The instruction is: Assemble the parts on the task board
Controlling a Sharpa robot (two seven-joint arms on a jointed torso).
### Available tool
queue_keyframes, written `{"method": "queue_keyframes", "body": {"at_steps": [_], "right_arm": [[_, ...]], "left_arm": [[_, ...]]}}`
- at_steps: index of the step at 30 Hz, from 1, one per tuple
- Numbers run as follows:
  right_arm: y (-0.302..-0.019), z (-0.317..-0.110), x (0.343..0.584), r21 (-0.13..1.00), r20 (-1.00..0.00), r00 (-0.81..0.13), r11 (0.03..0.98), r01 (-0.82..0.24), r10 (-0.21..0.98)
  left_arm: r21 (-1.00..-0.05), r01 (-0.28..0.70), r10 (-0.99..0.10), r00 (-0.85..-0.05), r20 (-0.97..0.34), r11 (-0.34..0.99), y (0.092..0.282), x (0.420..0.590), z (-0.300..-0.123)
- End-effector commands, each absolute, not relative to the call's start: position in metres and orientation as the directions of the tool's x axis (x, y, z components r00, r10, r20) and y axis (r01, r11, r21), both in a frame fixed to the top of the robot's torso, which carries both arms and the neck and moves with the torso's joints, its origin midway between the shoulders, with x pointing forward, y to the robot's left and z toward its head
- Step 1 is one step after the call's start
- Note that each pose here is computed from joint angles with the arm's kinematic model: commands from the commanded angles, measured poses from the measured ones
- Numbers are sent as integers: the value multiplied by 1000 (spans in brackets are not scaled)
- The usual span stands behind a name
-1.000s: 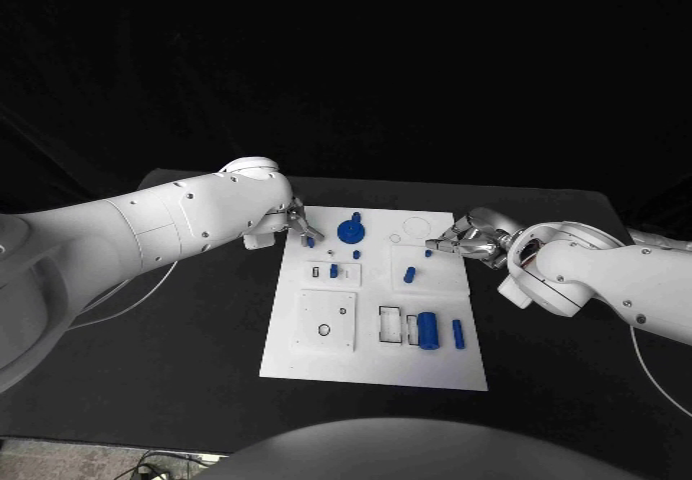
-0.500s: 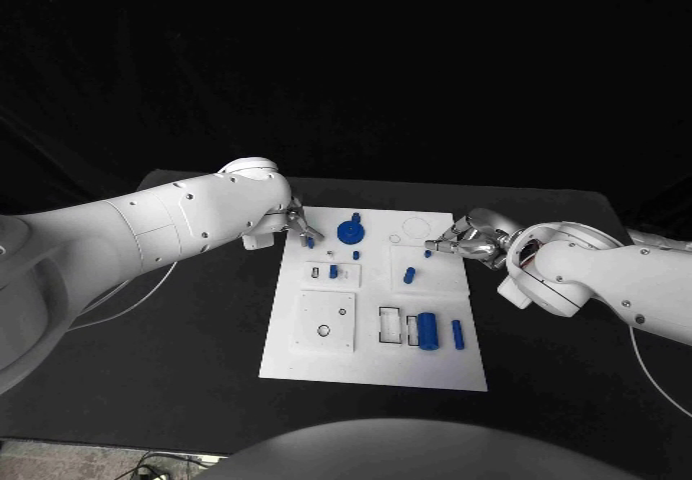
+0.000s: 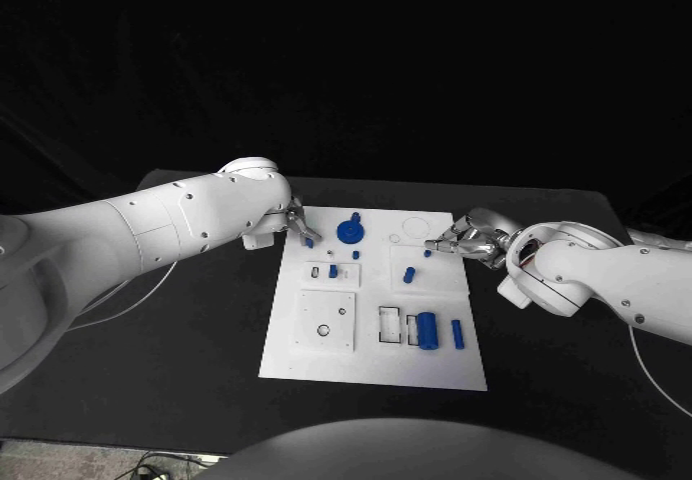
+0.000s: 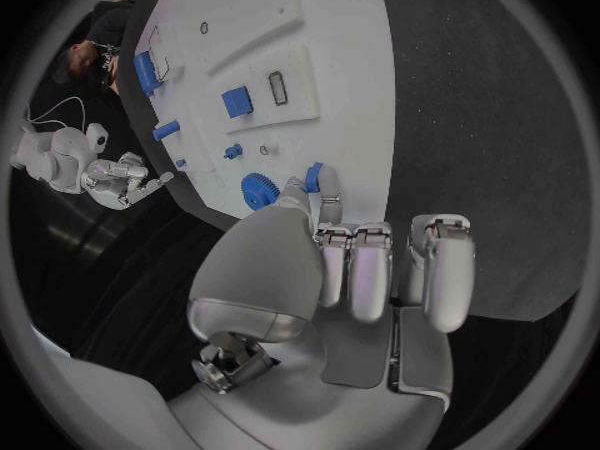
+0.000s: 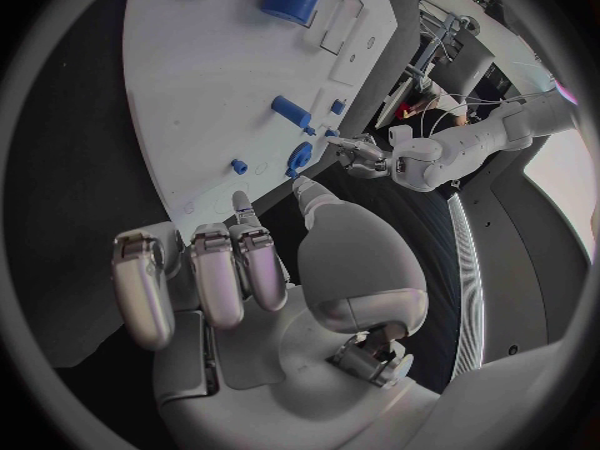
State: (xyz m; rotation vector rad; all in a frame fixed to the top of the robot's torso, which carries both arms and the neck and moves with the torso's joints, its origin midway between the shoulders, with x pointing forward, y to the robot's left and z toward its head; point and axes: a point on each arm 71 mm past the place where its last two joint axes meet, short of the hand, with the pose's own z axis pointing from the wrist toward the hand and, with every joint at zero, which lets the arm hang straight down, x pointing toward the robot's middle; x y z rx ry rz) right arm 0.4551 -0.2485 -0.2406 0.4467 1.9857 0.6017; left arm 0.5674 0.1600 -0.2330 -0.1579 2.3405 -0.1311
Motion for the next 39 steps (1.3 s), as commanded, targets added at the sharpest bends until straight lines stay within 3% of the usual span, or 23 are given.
{"method": "queue_keyframes", "body": {"at_steps": [1, 19, 39], "right_arm": [[-248, -241, 455, 574, -709, -467, 817, 52, 528], [-250, -242, 455, 572, -711, -465, 818, 56, 528], [-250, -242, 456, 570, -713, -462, 819, 57, 528]], "left_arm": [[-155, -64, -155, -695, -702, 986, 158, 567, -233], [-207, -58, -192, -668, -719, 977, 164, 565, -230], [-228, -67, -214, -662, -718, 971, 177, 557, -209]]}}
